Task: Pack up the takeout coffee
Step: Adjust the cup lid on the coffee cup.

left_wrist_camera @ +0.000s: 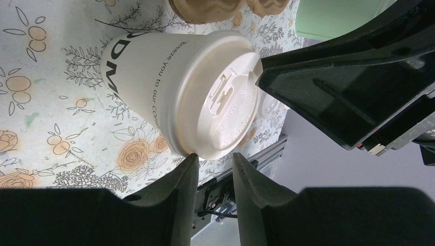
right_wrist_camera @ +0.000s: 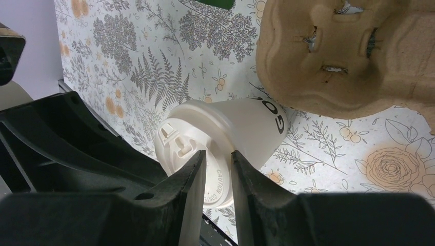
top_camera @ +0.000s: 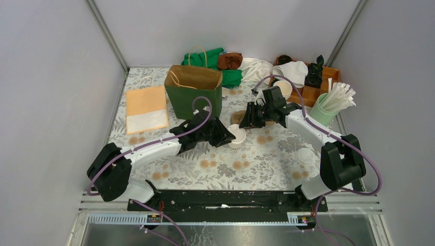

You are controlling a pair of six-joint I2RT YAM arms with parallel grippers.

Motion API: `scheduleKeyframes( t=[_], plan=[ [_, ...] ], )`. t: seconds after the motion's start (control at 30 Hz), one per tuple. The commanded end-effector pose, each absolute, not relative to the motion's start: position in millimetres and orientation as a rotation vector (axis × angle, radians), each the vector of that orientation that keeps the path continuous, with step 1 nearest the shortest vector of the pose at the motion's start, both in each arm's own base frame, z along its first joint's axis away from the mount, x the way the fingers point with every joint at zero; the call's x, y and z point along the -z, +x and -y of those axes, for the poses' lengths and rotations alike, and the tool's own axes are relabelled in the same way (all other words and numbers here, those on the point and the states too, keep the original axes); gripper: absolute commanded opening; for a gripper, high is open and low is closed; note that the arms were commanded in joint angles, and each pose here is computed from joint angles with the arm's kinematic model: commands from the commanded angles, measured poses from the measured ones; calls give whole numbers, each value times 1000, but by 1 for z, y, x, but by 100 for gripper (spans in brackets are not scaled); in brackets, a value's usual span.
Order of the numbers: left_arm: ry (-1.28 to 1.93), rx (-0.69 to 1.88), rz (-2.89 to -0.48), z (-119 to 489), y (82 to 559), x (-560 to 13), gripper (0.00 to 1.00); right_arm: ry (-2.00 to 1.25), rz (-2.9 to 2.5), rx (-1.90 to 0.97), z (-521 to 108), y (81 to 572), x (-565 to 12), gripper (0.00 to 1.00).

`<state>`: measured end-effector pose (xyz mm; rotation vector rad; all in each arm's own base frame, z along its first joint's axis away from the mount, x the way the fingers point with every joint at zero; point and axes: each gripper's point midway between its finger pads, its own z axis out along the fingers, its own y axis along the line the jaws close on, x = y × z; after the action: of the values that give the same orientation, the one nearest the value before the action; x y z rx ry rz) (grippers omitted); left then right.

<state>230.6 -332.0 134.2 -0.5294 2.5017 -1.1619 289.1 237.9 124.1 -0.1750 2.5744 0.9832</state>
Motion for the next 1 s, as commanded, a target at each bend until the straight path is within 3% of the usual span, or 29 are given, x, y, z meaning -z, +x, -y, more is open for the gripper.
scheduleKeyframes(
  t=[0.0, 0.2, 0.57, 0.97],
  plan=[
    [-542, 917, -2619, 308, 224, -77, 37, -163, -2768, -882, -224, 255, -87, 32],
    [-505, 894, -2610, 308, 228, -84, 37, -160, -2747, -877, -225, 261, -95, 32],
    [-330, 882, -2496, 325, 262, -155, 42, -152, -2652, -803, -226, 298, -143, 34],
    [-294, 906, -2465, 317, 254, -175, 45, -132, -2621, -817, -219, 305, -153, 39]
  ],
)
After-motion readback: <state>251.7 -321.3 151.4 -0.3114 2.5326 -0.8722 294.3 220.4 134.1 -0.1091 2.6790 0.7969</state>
